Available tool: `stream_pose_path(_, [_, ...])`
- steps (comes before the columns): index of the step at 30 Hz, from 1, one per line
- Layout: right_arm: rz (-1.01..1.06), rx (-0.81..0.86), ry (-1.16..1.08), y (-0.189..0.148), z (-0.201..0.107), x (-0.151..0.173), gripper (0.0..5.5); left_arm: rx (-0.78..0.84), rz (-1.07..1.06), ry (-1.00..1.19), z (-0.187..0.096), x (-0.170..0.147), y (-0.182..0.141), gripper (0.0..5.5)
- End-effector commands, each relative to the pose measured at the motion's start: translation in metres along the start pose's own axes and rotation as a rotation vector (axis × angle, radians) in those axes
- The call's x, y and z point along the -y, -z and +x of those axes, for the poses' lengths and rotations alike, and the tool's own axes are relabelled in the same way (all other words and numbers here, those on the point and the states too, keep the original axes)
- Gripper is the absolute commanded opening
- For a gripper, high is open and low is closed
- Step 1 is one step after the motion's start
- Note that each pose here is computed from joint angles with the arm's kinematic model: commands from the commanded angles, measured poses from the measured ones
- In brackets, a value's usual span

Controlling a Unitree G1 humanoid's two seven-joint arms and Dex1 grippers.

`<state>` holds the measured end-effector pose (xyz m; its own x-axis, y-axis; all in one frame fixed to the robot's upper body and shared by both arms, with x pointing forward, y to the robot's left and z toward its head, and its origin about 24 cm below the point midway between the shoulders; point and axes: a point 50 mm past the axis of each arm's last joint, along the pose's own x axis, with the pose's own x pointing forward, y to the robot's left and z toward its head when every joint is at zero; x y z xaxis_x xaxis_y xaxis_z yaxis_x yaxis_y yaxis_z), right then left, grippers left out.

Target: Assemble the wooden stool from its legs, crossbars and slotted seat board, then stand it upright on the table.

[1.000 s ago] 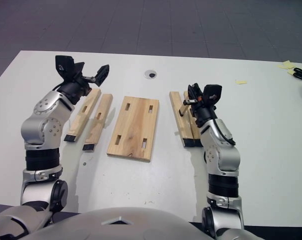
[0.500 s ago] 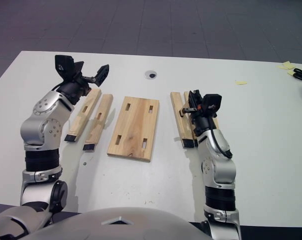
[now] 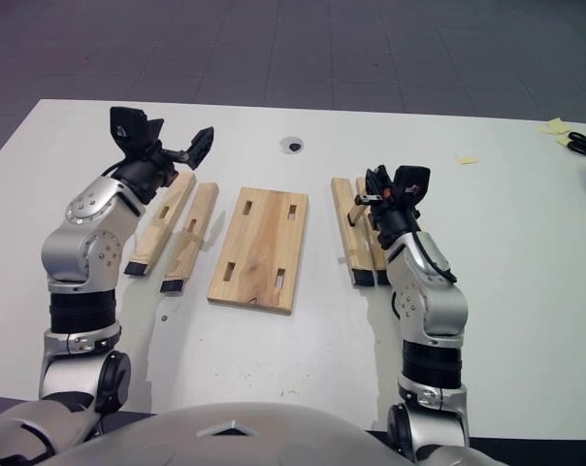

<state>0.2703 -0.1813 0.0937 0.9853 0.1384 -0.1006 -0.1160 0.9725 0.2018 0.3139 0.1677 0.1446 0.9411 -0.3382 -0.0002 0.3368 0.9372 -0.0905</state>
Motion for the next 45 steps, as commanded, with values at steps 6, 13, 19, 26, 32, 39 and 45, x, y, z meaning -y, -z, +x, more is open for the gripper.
stream_pose_path(6, [-0.004, -0.032, -0.018, 0.012, 0.001, 0.001, 0.85, -0.010, 0.022, -0.015, -0.002, -0.006, 0.002, 5.40])
stream_pose_path(13, [0.041, 0.107, -0.100, -0.021, 0.008, -0.009, 1.95, -0.027, 0.015, 0.025, -0.003, -0.002, 0.008, 5.40])
stream_pose_path(19, [0.023, 0.181, -0.151, -0.050, 0.013, -0.020, 2.88, -0.030, 0.011, 0.036, -0.002, -0.001, 0.009, 5.40])
stream_pose_path(26, [-0.089, 0.264, -0.177, -0.079, 0.026, -0.024, 3.95, -0.031, 0.004, 0.037, -0.001, 0.000, 0.009, 5.40])
stream_pose_path(32, [-0.103, 0.229, -0.152, -0.068, 0.049, -0.015, 4.96, -0.027, 0.003, 0.041, 0.002, 0.000, 0.008, 5.40])
stream_pose_path(39, [-0.082, 0.169, -0.117, -0.045, 0.054, -0.006, 5.39, -0.029, 0.001, 0.037, 0.003, 0.001, 0.009, 5.40])
stream_pose_path(45, [-0.063, 0.263, -0.136, -0.073, 0.056, -0.012, 5.39, -0.028, 0.000, 0.033, 0.003, 0.001, 0.009, 5.40])
